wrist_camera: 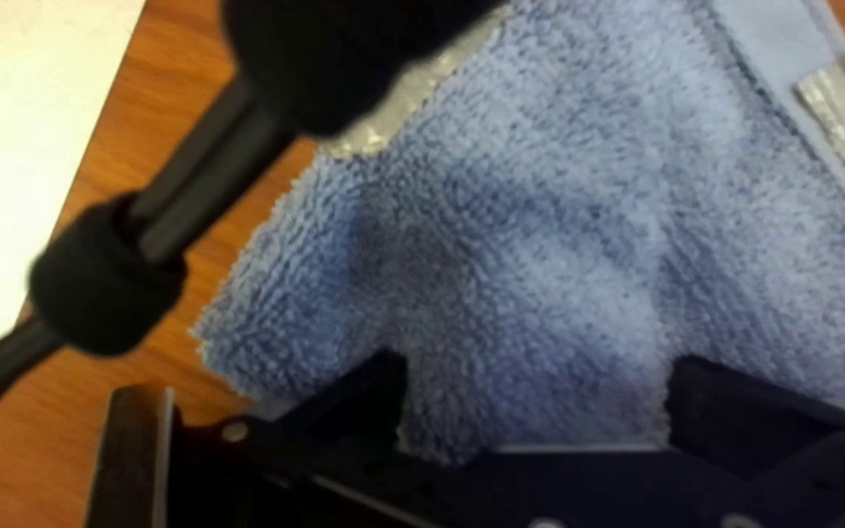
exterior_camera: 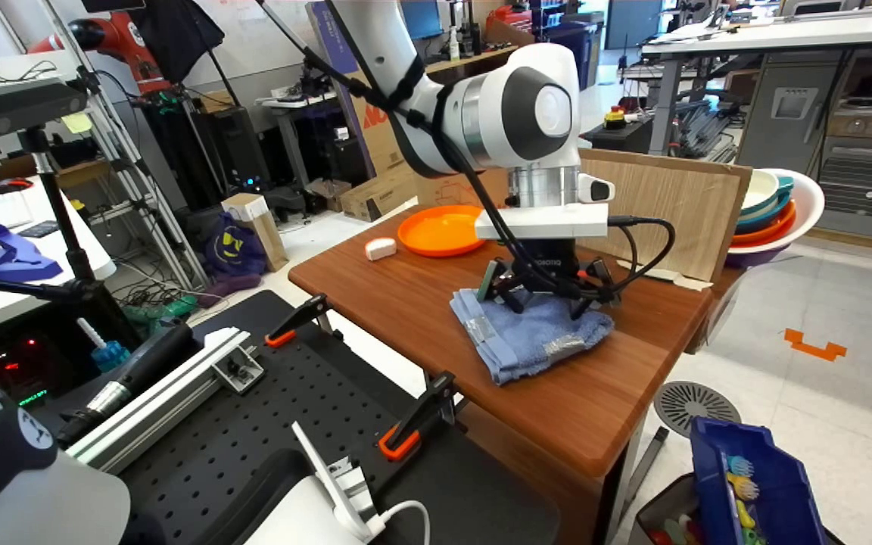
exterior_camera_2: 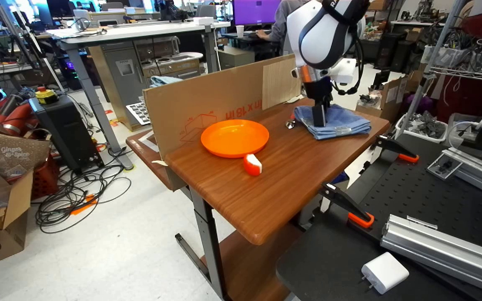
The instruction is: Slide the towel to the left
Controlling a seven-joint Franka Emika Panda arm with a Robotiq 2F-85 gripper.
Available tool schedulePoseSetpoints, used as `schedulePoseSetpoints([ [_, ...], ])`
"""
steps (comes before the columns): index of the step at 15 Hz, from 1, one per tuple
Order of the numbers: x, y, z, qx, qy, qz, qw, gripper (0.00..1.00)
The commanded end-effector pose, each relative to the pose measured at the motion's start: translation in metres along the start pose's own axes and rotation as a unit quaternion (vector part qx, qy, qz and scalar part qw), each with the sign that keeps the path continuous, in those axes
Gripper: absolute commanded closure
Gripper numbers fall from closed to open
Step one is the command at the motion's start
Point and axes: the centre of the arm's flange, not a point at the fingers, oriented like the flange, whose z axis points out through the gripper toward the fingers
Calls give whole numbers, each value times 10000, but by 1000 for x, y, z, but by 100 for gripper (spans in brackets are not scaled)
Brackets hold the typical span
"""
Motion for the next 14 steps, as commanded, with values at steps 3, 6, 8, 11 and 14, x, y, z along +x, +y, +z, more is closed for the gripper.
schedulePoseSetpoints([
  [3,-4,-29,23,-126,141,-316,9993,0],
  [6,-4,-37,19,-85,241,-493,9985,0],
  [8,-5,-44,13,-40,316,-617,9976,0],
  [11,-2,-56,7,34,348,-834,9959,0],
  [14,7,-72,7,61,279,-1043,9941,0],
])
